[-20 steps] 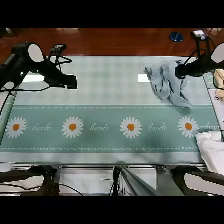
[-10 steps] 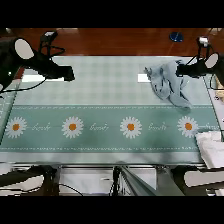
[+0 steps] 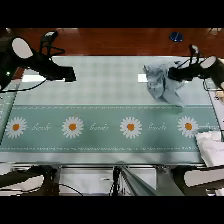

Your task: Fold the shirts.

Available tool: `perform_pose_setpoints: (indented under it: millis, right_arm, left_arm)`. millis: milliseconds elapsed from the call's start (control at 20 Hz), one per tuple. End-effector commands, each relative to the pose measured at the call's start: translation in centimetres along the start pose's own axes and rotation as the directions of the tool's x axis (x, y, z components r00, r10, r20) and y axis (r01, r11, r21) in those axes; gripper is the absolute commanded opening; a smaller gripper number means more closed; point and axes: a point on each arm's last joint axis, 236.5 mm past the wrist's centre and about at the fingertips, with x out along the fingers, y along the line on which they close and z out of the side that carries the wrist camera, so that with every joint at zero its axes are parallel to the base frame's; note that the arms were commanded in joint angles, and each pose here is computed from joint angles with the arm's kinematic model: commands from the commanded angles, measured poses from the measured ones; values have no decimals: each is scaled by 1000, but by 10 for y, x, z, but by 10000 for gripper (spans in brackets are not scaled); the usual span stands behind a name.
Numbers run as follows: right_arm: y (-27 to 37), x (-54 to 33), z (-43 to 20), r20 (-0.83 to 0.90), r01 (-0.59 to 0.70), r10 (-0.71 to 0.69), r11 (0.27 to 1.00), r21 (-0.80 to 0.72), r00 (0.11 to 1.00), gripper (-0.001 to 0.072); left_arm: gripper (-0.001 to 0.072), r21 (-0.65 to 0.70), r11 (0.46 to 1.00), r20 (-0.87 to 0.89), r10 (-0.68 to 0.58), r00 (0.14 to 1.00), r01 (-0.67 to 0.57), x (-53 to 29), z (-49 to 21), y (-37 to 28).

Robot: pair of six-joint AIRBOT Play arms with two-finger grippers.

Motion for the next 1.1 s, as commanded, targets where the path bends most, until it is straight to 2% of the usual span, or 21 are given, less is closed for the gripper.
perform_pose_setpoints:
  millis: [0, 100, 200, 300, 450, 650, 700, 750, 900, 1050]
  right_arm:
    - [124, -116, 57, 246, -342, 363, 932, -125, 899, 18]
    - [192, -218, 73, 384, -483, 524, 851, -205, 760, 18]
    - [247, -300, 56, 418, -549, 637, 771, -323, 648, 18]
    - [290, -361, 21, 390, -591, 722, 692, -416, 571, 18]
    - [336, -423, -27, 331, -678, 819, 573, -460, 469, 18]
    - [384, -478, -76, 196, -854, 941, 332, -400, 275, 18]
    - [390, -474, -86, 159, -857, 946, 322, -402, 281, 18]
    - [393, -460, -95, 118, -849, 938, 345, -400, 326, 18]
    - [378, -378, -120, -23, -762, 817, 526, -377, 576, 18]
    - [328, -294, -110, -41, -531, 580, 712, -460, 814, 19]
  left_arm:
    - [680, -14, 992, -8, -124, 992, 123, -13, -5, -33]
    - [680, -7, 978, 80, -209, 975, 211, -46, 9, -59]
    - [679, 38, 962, 192, -274, 942, 272, -97, 24, -84]
    - [679, 111, 947, 313, -322, 894, 302, -160, 30, -108]
    - [680, 208, 928, 461, -372, 806, 309, -248, 14, -135]
    - [679, 281, 917, 575, -397, 715, 282, -327, -30, -152]
    - [678, 290, 915, 590, -401, 701, 280, -339, -40, -155]
    - [678, 287, 915, 594, -402, 697, 283, -344, -48, -156]
    - [677, 258, 916, 536, -401, 743, 308, -335, -65, -156]
    - [678, 216, 921, 466, -390, 794, 325, -301, -71, -149]
